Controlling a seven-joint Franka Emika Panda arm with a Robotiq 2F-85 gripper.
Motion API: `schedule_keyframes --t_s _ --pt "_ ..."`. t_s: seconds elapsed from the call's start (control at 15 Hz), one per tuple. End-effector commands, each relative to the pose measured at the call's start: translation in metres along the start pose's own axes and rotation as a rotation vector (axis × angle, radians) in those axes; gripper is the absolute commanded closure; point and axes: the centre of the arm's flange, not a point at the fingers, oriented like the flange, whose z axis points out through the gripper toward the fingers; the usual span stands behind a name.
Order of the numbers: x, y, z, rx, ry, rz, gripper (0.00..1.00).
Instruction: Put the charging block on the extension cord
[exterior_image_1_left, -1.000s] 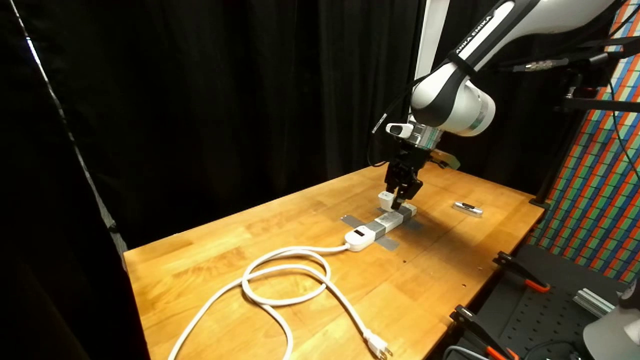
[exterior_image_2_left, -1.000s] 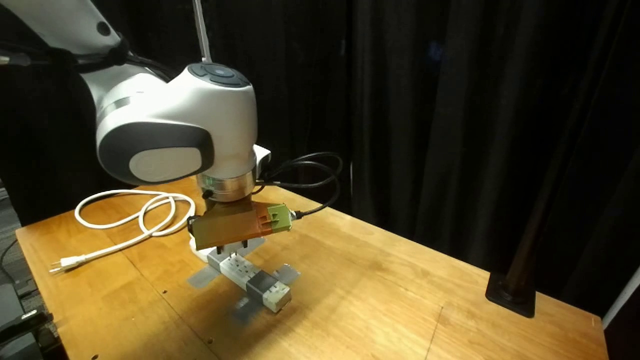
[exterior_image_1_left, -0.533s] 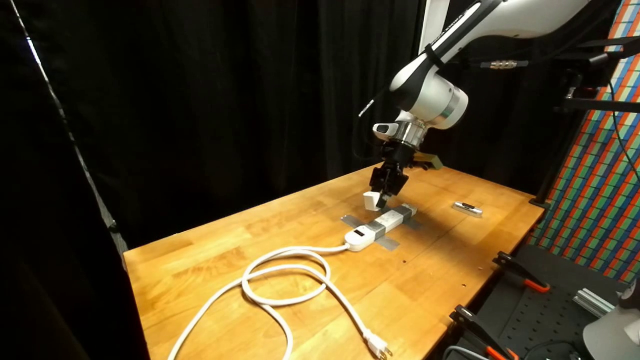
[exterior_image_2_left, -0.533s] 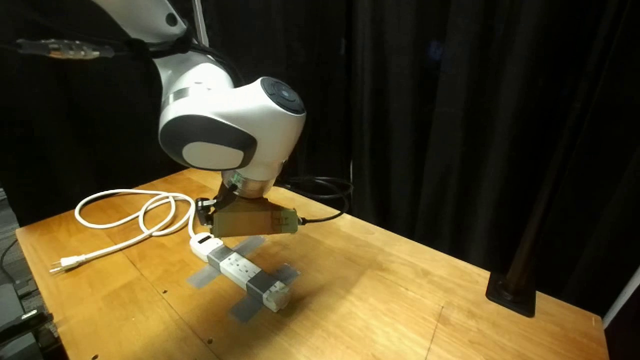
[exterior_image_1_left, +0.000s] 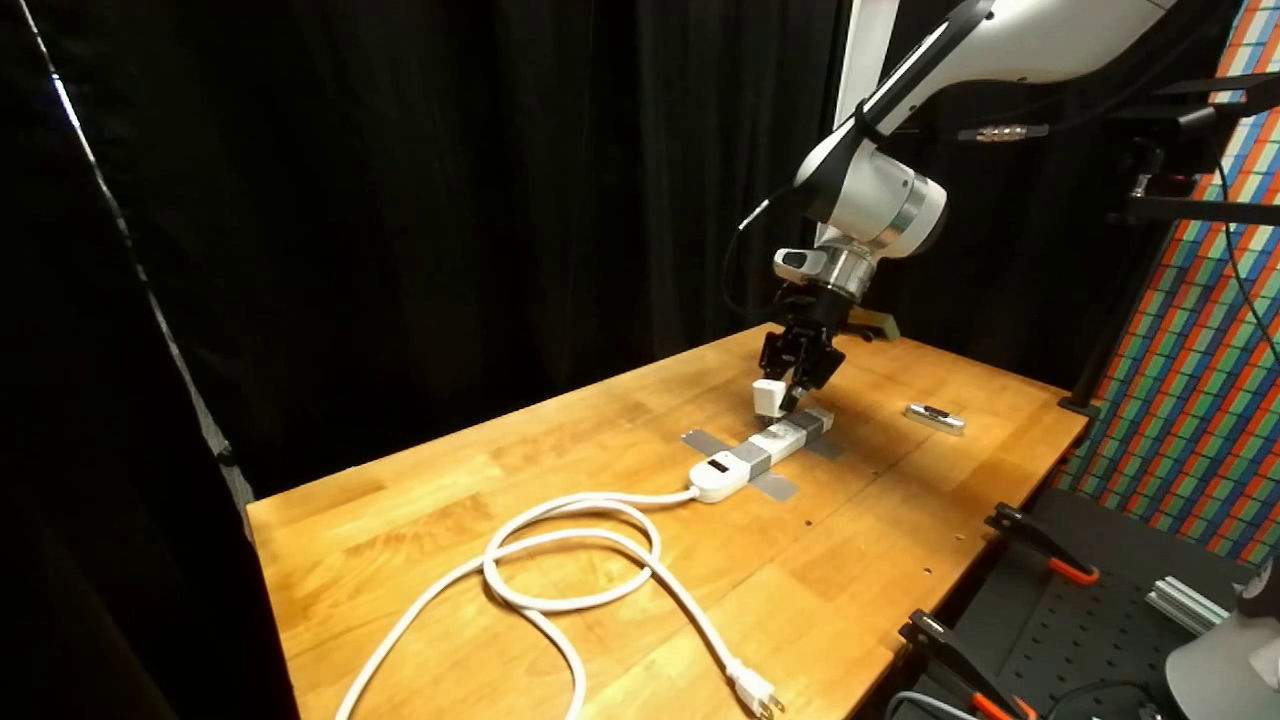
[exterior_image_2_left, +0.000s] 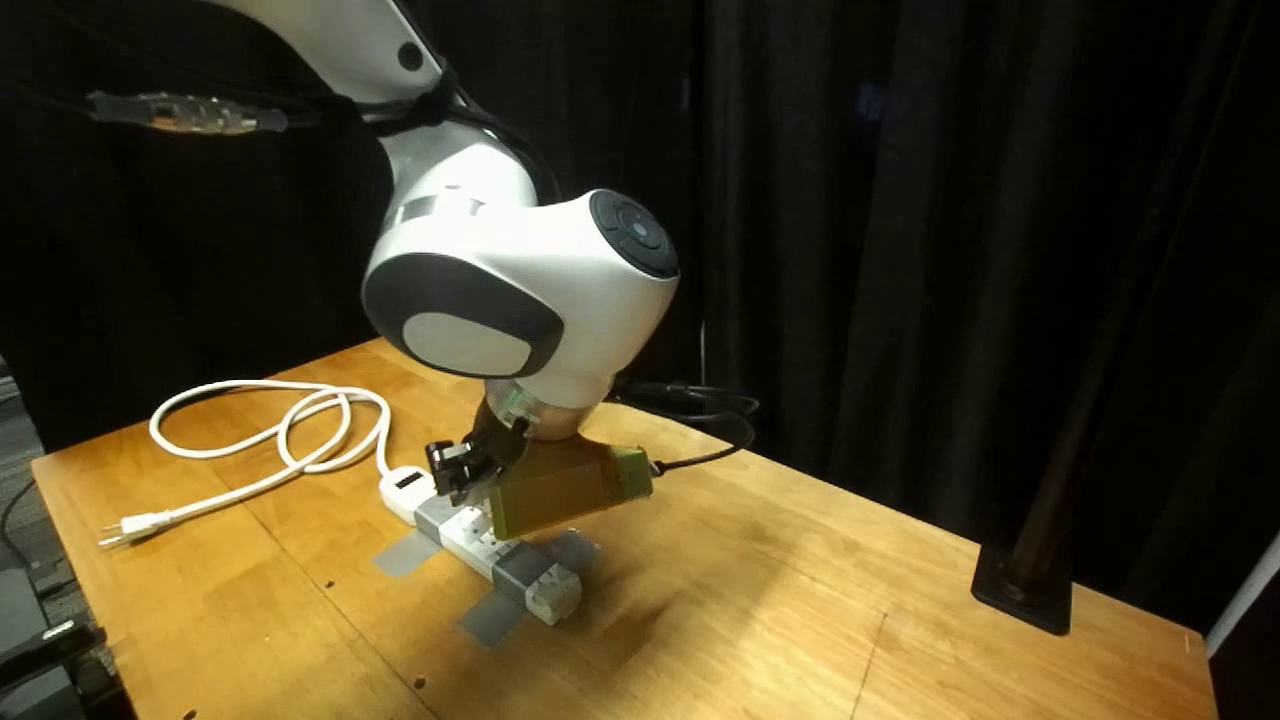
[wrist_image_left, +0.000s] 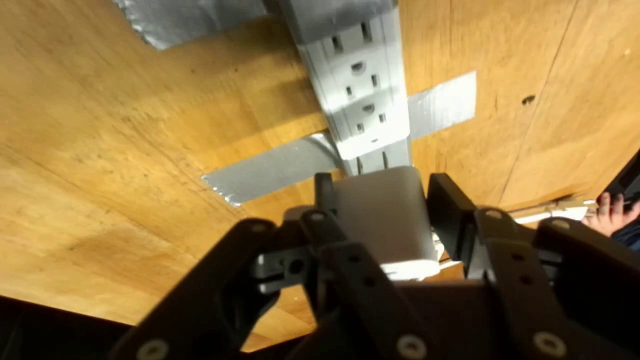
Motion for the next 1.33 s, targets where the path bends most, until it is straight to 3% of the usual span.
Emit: schedule_keyframes --t_s 0.0,0.53,1.27 --pt "-0.012 -0.013 0.007 -0.049 -0.003 -0.088 0.76" --pt "-0.004 -0.027 0.021 -0.101 0.134 -0.21 0.76" --pt "-0.013 -0.028 0.017 -0.161 0.065 -0.186 0.76"
